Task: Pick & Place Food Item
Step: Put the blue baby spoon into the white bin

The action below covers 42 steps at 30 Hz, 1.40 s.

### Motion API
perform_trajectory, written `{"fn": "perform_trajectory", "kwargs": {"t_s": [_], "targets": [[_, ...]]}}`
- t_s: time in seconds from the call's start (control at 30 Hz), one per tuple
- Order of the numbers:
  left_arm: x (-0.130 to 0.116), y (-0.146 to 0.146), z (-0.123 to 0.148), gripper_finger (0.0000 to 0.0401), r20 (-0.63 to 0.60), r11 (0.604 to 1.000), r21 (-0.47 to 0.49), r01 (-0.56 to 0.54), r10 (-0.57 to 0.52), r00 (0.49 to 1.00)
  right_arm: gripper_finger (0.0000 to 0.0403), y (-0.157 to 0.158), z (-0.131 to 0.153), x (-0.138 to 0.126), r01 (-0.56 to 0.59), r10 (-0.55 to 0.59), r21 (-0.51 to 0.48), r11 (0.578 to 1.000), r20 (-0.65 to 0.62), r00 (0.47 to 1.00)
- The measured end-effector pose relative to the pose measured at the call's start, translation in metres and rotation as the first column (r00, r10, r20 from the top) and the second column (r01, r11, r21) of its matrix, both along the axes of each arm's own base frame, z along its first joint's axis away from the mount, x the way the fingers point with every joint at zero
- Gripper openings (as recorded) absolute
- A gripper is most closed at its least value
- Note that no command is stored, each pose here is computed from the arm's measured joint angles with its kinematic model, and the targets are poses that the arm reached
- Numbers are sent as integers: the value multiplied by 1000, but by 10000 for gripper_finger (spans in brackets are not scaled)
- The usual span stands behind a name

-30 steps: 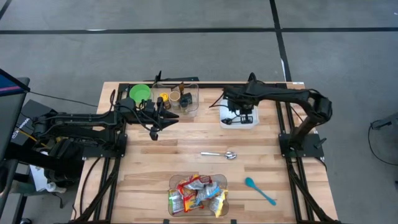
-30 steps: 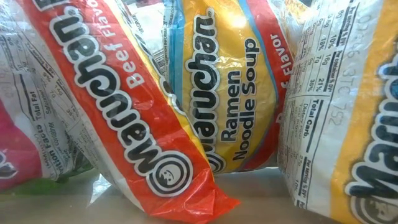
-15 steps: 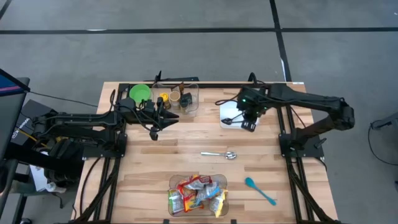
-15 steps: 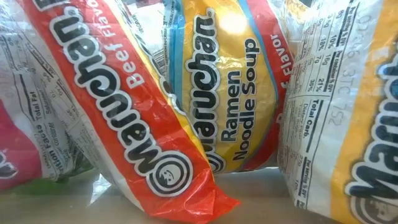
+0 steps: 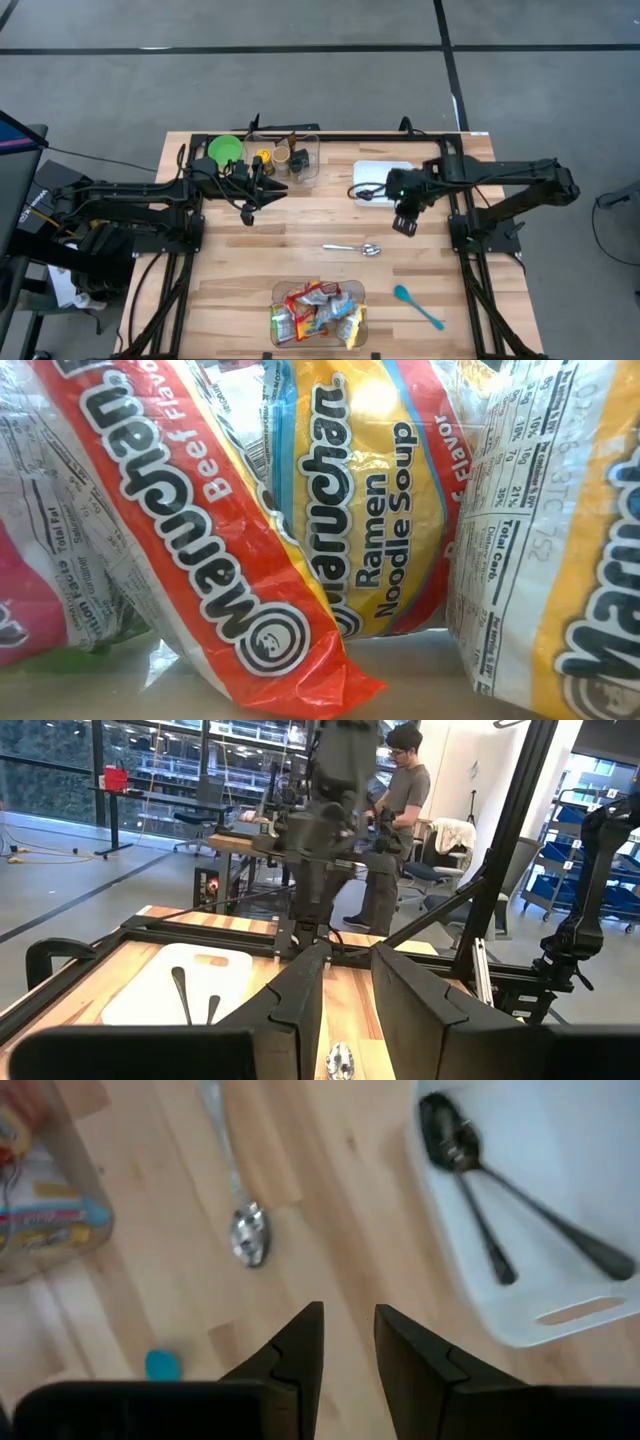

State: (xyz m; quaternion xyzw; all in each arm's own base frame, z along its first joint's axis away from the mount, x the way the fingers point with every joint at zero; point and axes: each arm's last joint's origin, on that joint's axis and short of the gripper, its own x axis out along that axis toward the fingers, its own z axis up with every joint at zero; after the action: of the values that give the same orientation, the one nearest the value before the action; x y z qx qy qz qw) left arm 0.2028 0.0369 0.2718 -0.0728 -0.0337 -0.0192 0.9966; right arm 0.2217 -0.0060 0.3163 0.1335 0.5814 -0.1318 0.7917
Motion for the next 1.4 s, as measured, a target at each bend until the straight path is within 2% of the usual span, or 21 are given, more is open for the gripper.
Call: {"fn": "perform_trajectory", "kwargs": {"t_s": [0.37,0.63,0.77,1.13,1.4], "targets": [[0,0,0,85,0,1000,0,0,0,1000,86,55,-3,-9,-8,12,56,998,-57,998],[0,0,0,85,0,1000,0,0,0,1000,86,92,-3,-23,116,-107,117,986,-81,991],[0,0,0,85,0,1000,0,0,0,1000,86,109,-4,-33,167,-157,115,979,-90,983],[0,0,0,85,0,1000,0,0,0,1000,86,147,-4,-60,269,-256,164,949,-98,962],[0,0,0,85,0,1000,0,0,0,1000,86,165,-4,-76,293,-287,166,942,-62,956]]}}
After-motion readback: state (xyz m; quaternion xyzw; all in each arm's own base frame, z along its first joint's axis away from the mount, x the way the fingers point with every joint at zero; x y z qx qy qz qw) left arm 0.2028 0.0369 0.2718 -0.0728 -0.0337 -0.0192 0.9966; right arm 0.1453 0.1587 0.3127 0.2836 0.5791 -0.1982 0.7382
